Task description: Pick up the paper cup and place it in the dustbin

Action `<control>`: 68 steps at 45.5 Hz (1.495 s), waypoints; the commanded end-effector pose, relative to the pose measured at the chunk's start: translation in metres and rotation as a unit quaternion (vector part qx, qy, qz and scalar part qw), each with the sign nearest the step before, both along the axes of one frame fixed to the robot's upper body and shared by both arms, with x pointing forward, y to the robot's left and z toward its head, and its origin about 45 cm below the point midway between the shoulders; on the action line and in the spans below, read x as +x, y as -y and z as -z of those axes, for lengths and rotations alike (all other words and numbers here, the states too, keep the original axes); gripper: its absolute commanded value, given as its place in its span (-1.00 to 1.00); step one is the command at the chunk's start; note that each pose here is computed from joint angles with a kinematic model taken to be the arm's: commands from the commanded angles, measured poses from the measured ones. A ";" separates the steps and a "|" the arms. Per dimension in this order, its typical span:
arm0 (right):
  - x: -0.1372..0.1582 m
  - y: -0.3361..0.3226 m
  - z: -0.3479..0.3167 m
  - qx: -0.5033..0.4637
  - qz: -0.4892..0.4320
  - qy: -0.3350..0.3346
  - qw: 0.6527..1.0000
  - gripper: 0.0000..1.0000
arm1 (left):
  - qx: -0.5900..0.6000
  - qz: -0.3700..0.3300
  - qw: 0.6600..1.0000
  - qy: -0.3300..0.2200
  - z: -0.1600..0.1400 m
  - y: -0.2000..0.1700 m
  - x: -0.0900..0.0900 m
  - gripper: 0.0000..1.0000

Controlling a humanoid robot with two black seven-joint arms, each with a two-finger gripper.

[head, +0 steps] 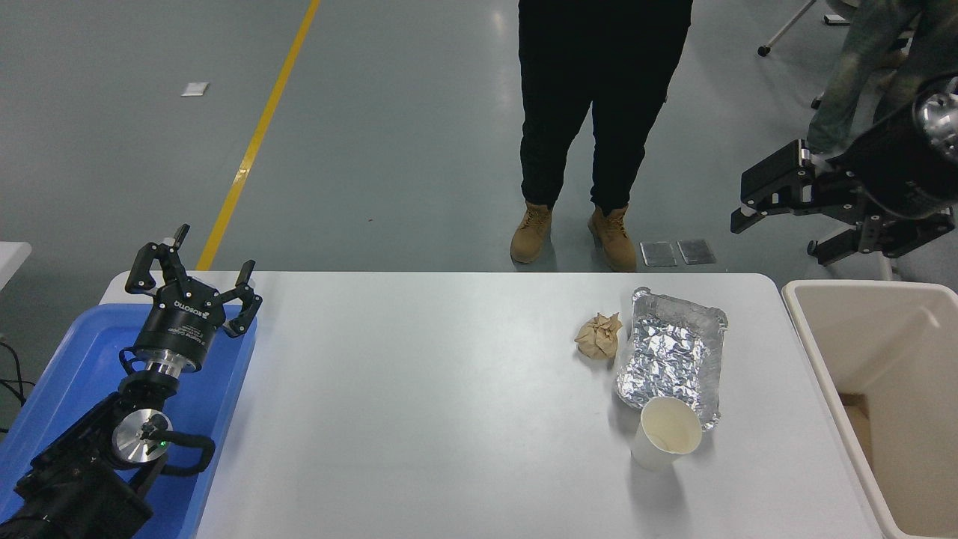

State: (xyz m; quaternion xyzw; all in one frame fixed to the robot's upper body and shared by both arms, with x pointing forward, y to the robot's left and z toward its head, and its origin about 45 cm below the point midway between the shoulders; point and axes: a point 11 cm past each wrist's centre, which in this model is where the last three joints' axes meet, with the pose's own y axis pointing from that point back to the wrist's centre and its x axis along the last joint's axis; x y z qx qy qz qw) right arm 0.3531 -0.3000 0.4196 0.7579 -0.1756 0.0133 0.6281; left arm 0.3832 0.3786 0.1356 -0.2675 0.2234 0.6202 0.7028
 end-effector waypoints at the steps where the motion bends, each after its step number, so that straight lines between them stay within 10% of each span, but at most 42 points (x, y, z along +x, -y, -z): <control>1: -0.003 0.003 0.030 -0.008 0.012 -0.035 0.999 1.00 | 0.000 0.000 1.000 0.000 0.000 0.000 0.000 0.97; 68: -0.059 0.005 0.306 -0.075 0.034 -0.089 0.993 0.95 | 0.000 -0.001 1.000 0.000 0.000 0.000 0.000 0.97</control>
